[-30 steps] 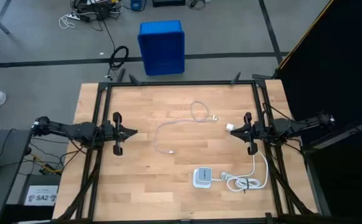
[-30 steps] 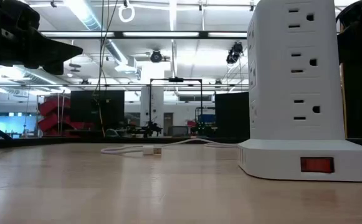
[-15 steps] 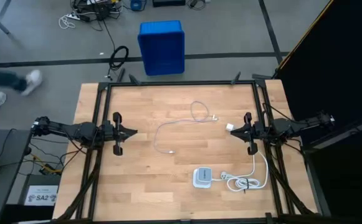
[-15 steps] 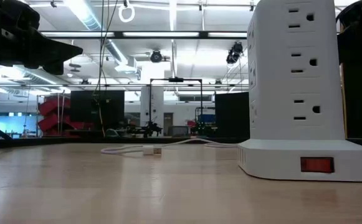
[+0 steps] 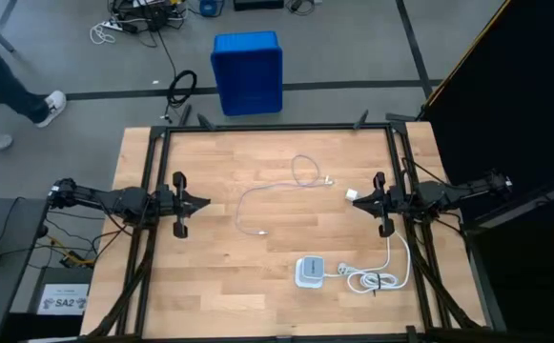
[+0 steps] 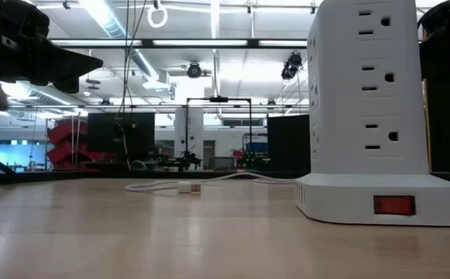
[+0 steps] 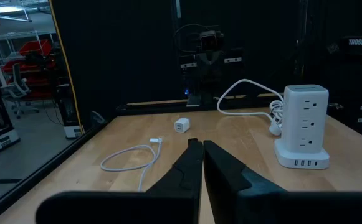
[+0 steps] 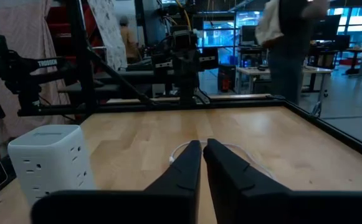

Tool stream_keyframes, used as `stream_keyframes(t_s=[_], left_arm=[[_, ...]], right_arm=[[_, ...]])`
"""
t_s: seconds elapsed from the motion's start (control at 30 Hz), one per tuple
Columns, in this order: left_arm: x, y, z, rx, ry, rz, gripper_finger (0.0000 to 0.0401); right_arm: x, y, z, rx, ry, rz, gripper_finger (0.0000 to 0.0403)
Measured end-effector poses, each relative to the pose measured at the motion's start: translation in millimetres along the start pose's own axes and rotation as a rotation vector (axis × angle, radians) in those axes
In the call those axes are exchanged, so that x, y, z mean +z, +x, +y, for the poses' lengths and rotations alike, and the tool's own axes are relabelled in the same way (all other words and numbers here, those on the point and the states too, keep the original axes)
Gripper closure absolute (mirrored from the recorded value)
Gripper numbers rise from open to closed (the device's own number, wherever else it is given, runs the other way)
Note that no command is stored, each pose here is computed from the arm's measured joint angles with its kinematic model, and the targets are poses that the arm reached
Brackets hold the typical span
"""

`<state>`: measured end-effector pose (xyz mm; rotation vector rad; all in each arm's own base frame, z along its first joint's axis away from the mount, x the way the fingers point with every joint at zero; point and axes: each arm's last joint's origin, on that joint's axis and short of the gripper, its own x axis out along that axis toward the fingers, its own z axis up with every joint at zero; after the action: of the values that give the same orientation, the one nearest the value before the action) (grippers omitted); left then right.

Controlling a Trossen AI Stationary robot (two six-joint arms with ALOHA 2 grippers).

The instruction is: Insert USB

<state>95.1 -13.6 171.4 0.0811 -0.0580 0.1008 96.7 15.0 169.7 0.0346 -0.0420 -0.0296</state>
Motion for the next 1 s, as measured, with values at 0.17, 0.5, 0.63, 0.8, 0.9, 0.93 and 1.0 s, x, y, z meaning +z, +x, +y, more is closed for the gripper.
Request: stream_keyframes(t_s=[0.17,0.5,0.63,0.8,0.9,0.93,1.0], left_arm=[[0.0,0.0,0.0,0.000,0.000,0.000,0.0401],[-0.1,0.0,0.0,0.000,0.000,0.000,0.0401],[0.0,0.0,0.0,0.000,0.000,0.000,0.0401],[-0.1,0.0,0.0,0.000,0.000,0.000,0.0401],[0.0,0.0,0.0,0.000,0.000,0.000,0.0401],[-0.1,0.0,0.0,-0.001,0.000,0.001,0.0401],[-0.1,0.0,0.0,0.000,0.000,0.000,0.0401]], right_arm=[[0.0,0.0,0.0,0.000,0.000,0.000,0.0393],[0.0,0.0,0.0,0.000,0.000,0.000,0.0400],[0.0,0.0,0.0,0.000,0.000,0.000,0.0394],[0.6,0.0,-1.7,-0.047,-0.294,0.005,0.0394],[1.2,-0.1,-2.4,-0.066,-0.483,0.010,0.0398],[1.6,-0.1,-2.4,-0.067,-0.507,0.008,0.0400],[2.4,-0.1,-2.3,-0.068,-0.511,0.000,0.0402]])
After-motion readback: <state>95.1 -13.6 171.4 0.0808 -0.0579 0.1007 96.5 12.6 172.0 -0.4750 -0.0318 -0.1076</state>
